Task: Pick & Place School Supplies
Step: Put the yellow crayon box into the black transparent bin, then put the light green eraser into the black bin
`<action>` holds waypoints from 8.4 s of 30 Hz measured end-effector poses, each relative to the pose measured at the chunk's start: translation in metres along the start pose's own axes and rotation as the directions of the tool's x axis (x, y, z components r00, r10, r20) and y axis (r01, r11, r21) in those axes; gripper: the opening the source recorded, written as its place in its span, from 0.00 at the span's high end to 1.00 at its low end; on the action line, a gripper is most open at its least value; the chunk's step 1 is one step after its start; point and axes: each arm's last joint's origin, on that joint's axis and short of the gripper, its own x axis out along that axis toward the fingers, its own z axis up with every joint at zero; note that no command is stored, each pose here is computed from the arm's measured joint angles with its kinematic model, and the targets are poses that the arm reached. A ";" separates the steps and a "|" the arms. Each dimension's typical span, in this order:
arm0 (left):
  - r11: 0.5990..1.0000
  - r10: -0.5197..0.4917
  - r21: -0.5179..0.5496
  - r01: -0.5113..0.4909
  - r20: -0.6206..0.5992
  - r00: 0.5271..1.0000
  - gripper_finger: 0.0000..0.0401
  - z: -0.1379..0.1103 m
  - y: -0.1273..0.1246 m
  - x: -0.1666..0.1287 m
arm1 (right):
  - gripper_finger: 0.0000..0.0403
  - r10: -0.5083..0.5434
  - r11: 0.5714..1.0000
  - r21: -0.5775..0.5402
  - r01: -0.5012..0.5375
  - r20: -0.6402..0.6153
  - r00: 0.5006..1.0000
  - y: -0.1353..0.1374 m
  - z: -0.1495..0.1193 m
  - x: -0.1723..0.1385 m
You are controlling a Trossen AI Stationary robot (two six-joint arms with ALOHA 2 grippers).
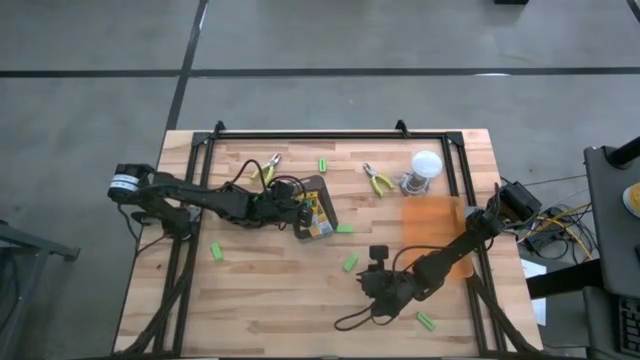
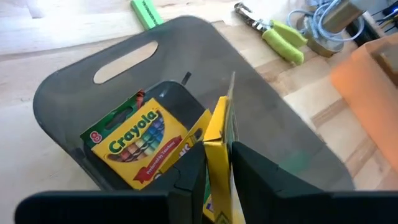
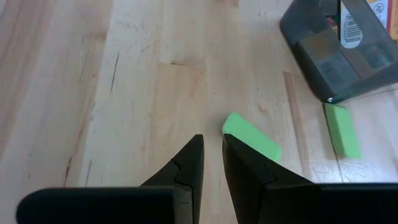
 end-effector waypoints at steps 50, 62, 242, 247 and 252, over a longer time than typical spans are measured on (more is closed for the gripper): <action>0.987 -0.074 0.139 0.084 -0.073 0.995 0.53 -0.001 -0.006 -0.002 | 0.86 0.005 1.000 0.011 -0.006 0.015 1.000 0.001 0.002 0.000; 0.907 -0.282 0.318 0.276 -0.027 0.959 0.54 -0.014 -0.031 -0.071 | 0.86 0.007 1.000 0.015 -0.007 0.019 1.000 0.001 0.002 0.000; 0.349 0.693 -0.462 -0.815 -0.459 0.557 0.67 -0.119 0.101 -0.091 | 0.86 0.008 1.000 0.014 -0.008 0.021 1.000 0.001 0.002 0.000; 0.355 0.691 -0.466 -0.811 -0.454 0.563 0.75 -0.119 0.101 -0.091 | 0.86 0.008 1.000 0.014 -0.008 0.021 1.000 0.001 0.002 0.000; 0.359 0.690 -0.463 -0.810 -0.453 0.564 0.76 -0.119 0.101 -0.091 | 0.86 0.008 1.000 0.014 -0.008 0.021 1.000 0.001 0.002 0.000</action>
